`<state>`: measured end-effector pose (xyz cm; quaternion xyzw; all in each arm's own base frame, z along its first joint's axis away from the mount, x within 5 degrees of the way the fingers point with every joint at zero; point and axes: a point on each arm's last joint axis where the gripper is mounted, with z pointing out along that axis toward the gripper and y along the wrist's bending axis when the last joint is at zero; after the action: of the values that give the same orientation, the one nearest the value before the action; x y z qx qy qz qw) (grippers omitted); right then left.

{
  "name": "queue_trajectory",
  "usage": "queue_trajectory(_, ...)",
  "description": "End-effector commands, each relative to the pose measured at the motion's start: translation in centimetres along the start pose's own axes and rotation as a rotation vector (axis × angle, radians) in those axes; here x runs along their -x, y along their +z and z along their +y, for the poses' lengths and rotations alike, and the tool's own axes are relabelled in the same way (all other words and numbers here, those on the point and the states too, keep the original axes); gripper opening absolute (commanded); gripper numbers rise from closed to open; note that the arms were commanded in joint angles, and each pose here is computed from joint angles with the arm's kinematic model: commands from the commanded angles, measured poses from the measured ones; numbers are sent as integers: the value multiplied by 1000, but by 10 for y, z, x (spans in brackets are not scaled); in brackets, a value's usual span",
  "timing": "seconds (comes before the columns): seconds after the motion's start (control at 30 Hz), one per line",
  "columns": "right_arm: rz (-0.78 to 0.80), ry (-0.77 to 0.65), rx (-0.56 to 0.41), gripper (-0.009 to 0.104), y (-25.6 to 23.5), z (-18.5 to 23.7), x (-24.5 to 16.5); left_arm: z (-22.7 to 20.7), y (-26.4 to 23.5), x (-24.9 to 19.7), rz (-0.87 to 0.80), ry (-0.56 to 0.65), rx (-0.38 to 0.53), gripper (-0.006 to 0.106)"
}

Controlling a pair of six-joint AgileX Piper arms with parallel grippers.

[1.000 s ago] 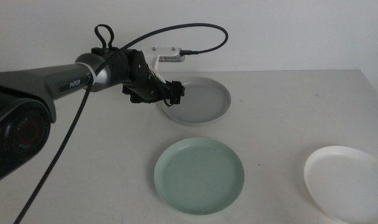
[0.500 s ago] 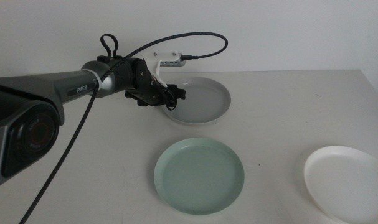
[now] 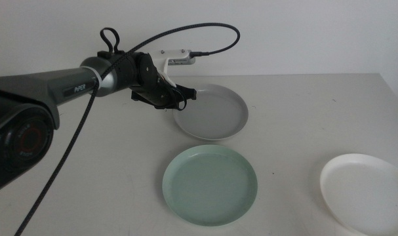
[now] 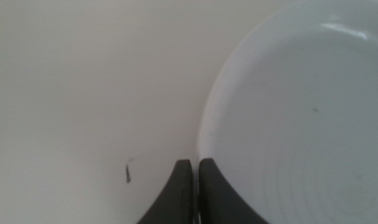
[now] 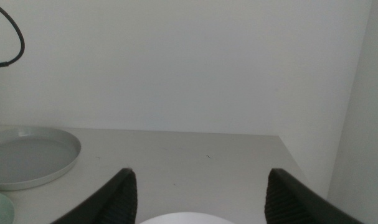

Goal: Stack the three bowls on top of each other.

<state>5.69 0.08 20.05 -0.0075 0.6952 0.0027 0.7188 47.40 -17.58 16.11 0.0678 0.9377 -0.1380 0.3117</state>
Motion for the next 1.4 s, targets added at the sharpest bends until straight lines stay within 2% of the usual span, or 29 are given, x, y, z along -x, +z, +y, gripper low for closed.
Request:
queue_trajectory(0.0, -108, -19, -1, 52, -3, 0, 11, -17, -57, 36, -127, 51, -26, 0)
queue_trajectory(0.17, -108, -19, -1, 52, -3, 0, 11, -32, -109, 31, -187, 24, -58, 0)
queue_trajectory(0.33, -108, -19, -1, 52, -3, 0, 11, -35, -150, -1, -241, -30, -76, 0)
queue_trajectory(0.5, -108, -19, -1, 52, -3, 0, 11, -37, -176, -38, -224, -43, -92, 0)
queue_trajectory(0.87, -108, -19, -1, 52, -3, 0, 11, -39, -172, -89, -109, -71, -104, 0)
queue_trajectory(1.37, -108, -19, -1, 52, -3, 0, 11, -30, -160, -117, -55, -116, -84, 0)
